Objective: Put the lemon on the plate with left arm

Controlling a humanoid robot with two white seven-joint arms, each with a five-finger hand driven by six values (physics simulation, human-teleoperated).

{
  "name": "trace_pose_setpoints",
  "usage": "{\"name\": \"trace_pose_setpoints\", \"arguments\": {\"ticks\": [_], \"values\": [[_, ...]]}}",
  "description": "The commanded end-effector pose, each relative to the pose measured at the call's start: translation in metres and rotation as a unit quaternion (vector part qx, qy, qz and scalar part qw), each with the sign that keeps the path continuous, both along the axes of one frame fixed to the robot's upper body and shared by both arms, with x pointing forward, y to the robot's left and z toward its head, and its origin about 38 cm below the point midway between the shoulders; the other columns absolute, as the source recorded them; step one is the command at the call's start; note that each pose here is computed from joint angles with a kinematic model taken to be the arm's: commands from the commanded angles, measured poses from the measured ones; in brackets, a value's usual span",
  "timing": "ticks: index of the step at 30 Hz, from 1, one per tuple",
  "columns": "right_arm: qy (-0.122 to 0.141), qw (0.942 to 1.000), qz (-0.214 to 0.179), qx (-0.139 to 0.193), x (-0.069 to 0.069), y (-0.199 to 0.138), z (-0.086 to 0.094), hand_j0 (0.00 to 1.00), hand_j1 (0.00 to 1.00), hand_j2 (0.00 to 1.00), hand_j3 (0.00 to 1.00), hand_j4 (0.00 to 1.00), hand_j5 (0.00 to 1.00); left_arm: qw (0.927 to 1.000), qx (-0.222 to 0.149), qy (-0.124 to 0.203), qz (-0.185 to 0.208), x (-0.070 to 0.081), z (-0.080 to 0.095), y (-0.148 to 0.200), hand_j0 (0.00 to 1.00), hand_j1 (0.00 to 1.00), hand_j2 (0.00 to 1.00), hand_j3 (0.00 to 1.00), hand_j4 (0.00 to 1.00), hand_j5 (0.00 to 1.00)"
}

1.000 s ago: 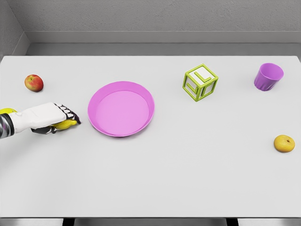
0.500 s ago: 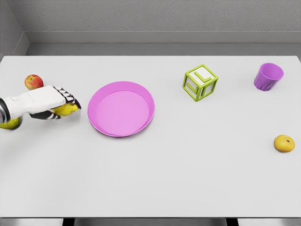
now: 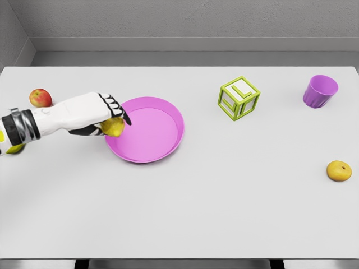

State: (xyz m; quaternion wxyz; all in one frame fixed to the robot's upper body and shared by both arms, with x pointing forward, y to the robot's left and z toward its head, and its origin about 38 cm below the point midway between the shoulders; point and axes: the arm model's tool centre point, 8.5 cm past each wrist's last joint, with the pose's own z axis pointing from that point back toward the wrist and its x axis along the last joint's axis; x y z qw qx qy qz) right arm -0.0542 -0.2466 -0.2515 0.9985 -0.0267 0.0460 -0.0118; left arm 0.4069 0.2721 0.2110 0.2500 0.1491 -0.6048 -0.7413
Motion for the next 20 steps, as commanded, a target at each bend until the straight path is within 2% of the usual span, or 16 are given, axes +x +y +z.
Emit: {"name": "trace_pose_setpoints", "arguments": {"ticks": [1,2,3,4,7,9,10,13,15,17,20], "values": [[0.0,1.0,0.0,0.0,0.0,0.0,0.0,1.0,1.0,1.0,1.0,1.0,1.0,0.9997,-0.021,0.004,-0.012,0.0,-0.004,-0.018,0.64,0.64,0.64,0.64,0.64,0.64],[0.001,1.0,0.0,0.0,0.0,0.0,0.0,1.0,1.0,1.0,1.0,1.0,1.0,0.9995,-0.026,0.002,-0.016,0.001,-0.004,-0.025,0.64,0.64,0.64,0.64,0.64,0.64],[0.0,1.0,0.0,0.0,0.0,0.0,0.0,1.0,1.0,1.0,1.0,1.0,1.0,0.9991,-0.038,0.001,-0.02,0.004,-0.001,-0.031,0.74,0.74,0.74,0.74,0.74,0.74],[-0.001,1.0,0.0,0.0,0.001,0.0,0.0,1.0,1.0,1.0,1.0,1.0,1.0,0.9985,-0.051,-0.001,-0.019,0.005,0.003,-0.031,1.0,1.0,1.0,1.0,1.0,1.0],[0.0,1.0,0.0,0.0,0.0,0.0,0.0,1.0,1.0,1.0,1.0,1.0,1.0,0.9983,-0.055,-0.006,-0.016,0.006,0.008,-0.028,1.0,1.0,1.0,1.0,1.0,1.0],[0.0,1.0,0.0,0.0,0.0,0.0,0.0,1.0,1.0,1.0,1.0,1.0,1.0,0.9971,-0.06,-0.039,0.028,0.011,0.033,0.008,1.0,1.0,1.0,1.0,1.0,1.0],[0.0,1.0,0.0,0.0,0.0,0.0,0.0,1.0,1.0,1.0,1.0,1.0,1.0,0.9967,-0.053,-0.044,0.044,0.01,0.037,0.024,1.0,1.0,1.0,1.0,1.0,1.0],[0.0,1.0,0.0,0.0,0.0,0.0,0.0,1.0,1.0,1.0,1.0,1.0,1.0,0.994,-0.044,-0.039,0.091,-0.001,0.036,0.068,1.0,1.0,1.0,1.0,1.0,1.0],[0.0,1.0,0.0,0.0,0.0,0.0,0.0,1.0,1.0,1.0,1.0,1.0,1.0,0.9914,-0.056,-0.014,0.117,-0.004,0.026,0.089,1.0,1.0,1.0,1.0,1.0,1.0],[0.0,1.0,0.0,0.0,0.0,0.0,0.0,1.0,1.0,1.0,1.0,1.0,1.0,0.9897,-0.06,0.005,0.13,-0.004,0.014,0.098,1.0,1.0,1.0,1.0,1.0,1.0],[0.0,1.0,0.0,0.0,0.0,0.0,0.0,1.0,1.0,1.0,1.0,1.0,1.0,0.9901,-0.057,0.009,0.128,-0.005,0.012,0.096,1.0,1.0,1.0,1.0,1.0,1.0]]}}
